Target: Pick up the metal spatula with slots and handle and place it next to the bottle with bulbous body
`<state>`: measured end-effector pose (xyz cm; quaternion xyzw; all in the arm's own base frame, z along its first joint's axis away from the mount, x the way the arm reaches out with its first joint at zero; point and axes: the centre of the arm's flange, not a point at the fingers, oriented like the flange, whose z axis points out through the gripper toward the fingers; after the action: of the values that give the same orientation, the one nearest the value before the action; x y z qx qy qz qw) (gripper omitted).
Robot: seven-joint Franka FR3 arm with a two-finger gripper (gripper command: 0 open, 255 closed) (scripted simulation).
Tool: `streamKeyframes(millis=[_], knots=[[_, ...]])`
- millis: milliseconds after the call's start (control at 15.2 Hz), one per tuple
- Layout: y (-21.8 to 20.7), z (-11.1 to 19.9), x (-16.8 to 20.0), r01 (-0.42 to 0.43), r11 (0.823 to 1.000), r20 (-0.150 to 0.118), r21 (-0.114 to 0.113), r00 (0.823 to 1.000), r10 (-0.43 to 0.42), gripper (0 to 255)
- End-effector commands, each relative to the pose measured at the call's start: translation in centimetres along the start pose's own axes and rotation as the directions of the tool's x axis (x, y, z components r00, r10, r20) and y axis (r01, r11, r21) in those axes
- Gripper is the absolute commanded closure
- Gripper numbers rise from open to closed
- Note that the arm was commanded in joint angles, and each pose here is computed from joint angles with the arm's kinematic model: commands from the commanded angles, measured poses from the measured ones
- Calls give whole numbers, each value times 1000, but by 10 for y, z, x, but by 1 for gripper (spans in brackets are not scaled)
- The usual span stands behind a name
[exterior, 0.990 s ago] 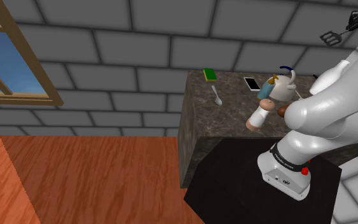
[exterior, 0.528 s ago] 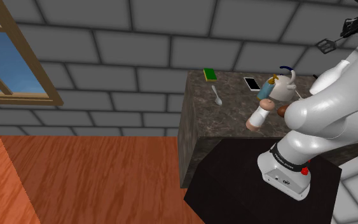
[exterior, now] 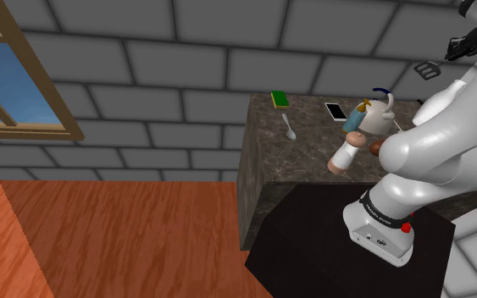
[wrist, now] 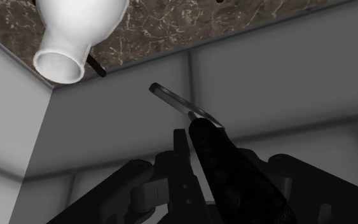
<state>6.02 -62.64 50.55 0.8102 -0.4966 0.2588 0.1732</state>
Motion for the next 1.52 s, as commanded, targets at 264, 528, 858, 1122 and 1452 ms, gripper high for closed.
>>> streamKeyframes(millis=[264,528,858,1122,1452], knots=[[-1,25,-18,0,1000,-1,0,1000,0,255],[-1,42,-30,0,1000,-1,0,1000,0,255],[-2,64,-46,0,1000,-1,0,1000,0,255],[-3,81,-59,0,1000,-1,0,1000,0,255],[-3,102,-74,0,1000,-1,0,1000,0,255]])
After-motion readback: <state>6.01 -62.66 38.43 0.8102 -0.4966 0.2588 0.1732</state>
